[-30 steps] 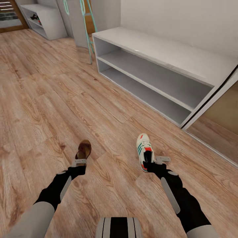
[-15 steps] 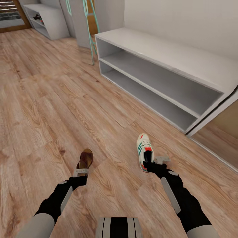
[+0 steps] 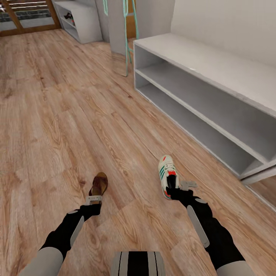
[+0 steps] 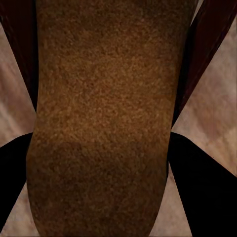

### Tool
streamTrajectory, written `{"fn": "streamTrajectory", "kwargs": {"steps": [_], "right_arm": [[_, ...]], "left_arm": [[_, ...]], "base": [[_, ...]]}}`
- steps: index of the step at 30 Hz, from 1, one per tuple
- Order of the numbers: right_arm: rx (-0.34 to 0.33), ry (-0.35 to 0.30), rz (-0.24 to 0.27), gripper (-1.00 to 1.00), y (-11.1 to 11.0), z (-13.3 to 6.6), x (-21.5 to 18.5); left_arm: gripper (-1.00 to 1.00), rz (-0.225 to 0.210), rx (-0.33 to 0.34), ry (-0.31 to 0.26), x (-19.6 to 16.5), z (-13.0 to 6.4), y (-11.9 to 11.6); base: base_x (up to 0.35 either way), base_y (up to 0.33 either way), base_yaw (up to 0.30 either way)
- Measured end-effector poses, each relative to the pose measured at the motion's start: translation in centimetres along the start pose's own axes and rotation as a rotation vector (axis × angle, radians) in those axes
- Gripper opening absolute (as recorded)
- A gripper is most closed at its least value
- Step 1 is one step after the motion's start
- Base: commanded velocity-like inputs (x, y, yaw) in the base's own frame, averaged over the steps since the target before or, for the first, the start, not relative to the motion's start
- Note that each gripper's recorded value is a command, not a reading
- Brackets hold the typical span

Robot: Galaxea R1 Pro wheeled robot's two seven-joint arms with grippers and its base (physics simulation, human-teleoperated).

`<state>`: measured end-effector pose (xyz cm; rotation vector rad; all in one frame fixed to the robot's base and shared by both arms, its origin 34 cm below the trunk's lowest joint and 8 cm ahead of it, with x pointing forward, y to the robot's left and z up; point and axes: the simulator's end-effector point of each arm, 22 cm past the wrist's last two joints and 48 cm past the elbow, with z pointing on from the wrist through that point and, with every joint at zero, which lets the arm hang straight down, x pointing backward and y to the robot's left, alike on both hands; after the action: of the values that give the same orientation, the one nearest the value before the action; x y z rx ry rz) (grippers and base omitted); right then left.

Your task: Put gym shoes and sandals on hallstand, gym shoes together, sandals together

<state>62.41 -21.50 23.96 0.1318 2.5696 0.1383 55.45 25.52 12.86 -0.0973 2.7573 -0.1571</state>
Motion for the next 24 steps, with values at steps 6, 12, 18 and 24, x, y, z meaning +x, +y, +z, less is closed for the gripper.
{"fn": "streamTrajectory", "kwargs": {"steps": [6, 12, 18, 24], "right_arm": [[0.0, 0.004, 0.001, -1.0, 0.0, 0.1, 0.2], [0.003, -0.001, -0.004, -1.0, -0.1, 0.0, 0.0], [0.004, -0.01, -0.007, -1.0, 0.0, -0.3, -0.5], [0.003, -0.02, -0.008, -1.0, 0.0, -0.6, -1.0]], "left_arm": [[-1.0, -0.001, 0.0, 0.004, 0.2, 0.1, 0.0], [-1.0, 0.0, 0.0, -0.001, 0.0, 0.0, 0.0], [-1.0, 0.0, 0.001, -0.009, -0.5, -0.3, -0.1], [-1.0, 0.001, 0.002, -0.018, -1.0, -0.5, -0.1]], "base": [[0.326, 0.153, 0.275], [0.315, 0.186, 0.214], [0.314, 0.188, 0.13], [0.304, 0.181, 0.11]]}}
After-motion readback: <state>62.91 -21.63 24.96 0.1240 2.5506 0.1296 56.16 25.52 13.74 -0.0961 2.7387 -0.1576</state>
